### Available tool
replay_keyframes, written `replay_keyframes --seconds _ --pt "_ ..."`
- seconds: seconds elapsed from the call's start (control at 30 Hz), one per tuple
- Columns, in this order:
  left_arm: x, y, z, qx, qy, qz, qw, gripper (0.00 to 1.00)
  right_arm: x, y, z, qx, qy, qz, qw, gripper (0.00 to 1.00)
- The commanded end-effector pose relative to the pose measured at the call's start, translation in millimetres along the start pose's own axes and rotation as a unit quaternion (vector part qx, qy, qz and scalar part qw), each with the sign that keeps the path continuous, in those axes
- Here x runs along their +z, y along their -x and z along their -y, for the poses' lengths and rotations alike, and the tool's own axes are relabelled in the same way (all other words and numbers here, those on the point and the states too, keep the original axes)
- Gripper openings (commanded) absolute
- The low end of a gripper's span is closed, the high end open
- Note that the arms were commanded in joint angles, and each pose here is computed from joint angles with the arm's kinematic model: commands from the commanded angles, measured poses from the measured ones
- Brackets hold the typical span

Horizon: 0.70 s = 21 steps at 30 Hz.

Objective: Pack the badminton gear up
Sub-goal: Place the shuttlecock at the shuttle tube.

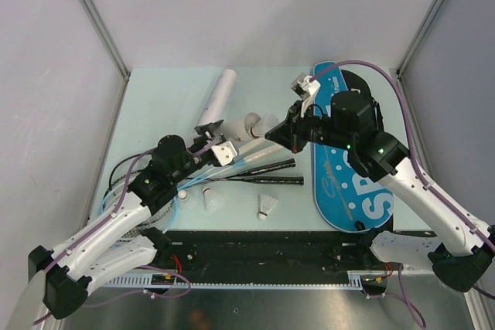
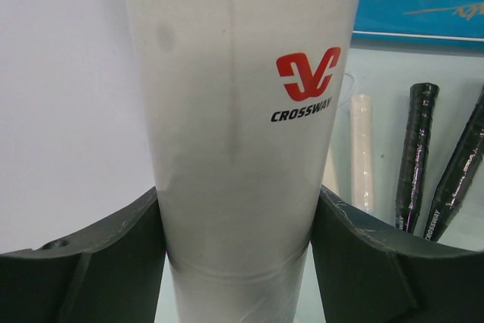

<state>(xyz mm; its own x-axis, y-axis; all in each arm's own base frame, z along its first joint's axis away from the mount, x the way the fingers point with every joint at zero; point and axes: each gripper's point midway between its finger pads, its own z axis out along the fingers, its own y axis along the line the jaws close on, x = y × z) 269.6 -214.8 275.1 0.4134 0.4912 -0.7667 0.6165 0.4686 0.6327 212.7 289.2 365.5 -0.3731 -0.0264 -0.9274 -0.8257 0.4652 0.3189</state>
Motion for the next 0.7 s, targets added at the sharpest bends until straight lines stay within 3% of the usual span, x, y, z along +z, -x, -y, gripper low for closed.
replay_keyframes --seconds 0.0,0.07,0.1,0.13,0.3,0.5,0.67 --pt "0 28 -12 0.025 0.011 0.047 0.999 0.24 9 23 -6 -0.011 -0.004 0.007 1.000 0.03" --pt "0 30 -11 0.023 0.010 0.050 0.998 0.25 20 21 -9 0.007 0.012 0.002 1.000 0.27" --pt "-1 31 -11 0.021 0.009 0.051 0.998 0.24 25 20 -14 0.020 0.032 -0.002 0.999 0.49" --pt "-1 31 -10 0.019 0.009 0.051 0.998 0.24 27 19 -15 0.032 0.042 -0.001 0.999 0.53" --pt "-2 33 -10 0.016 0.009 0.055 0.998 0.23 28 41 -20 0.107 0.100 0.045 0.988 0.67" --pt "-4 38 -11 0.010 0.010 0.062 0.998 0.23 47 35 -25 0.138 0.123 0.039 0.982 0.86" --pt "-4 39 -15 0.007 0.019 0.059 0.998 0.22 67 27 -30 0.165 0.114 0.045 0.979 0.85"
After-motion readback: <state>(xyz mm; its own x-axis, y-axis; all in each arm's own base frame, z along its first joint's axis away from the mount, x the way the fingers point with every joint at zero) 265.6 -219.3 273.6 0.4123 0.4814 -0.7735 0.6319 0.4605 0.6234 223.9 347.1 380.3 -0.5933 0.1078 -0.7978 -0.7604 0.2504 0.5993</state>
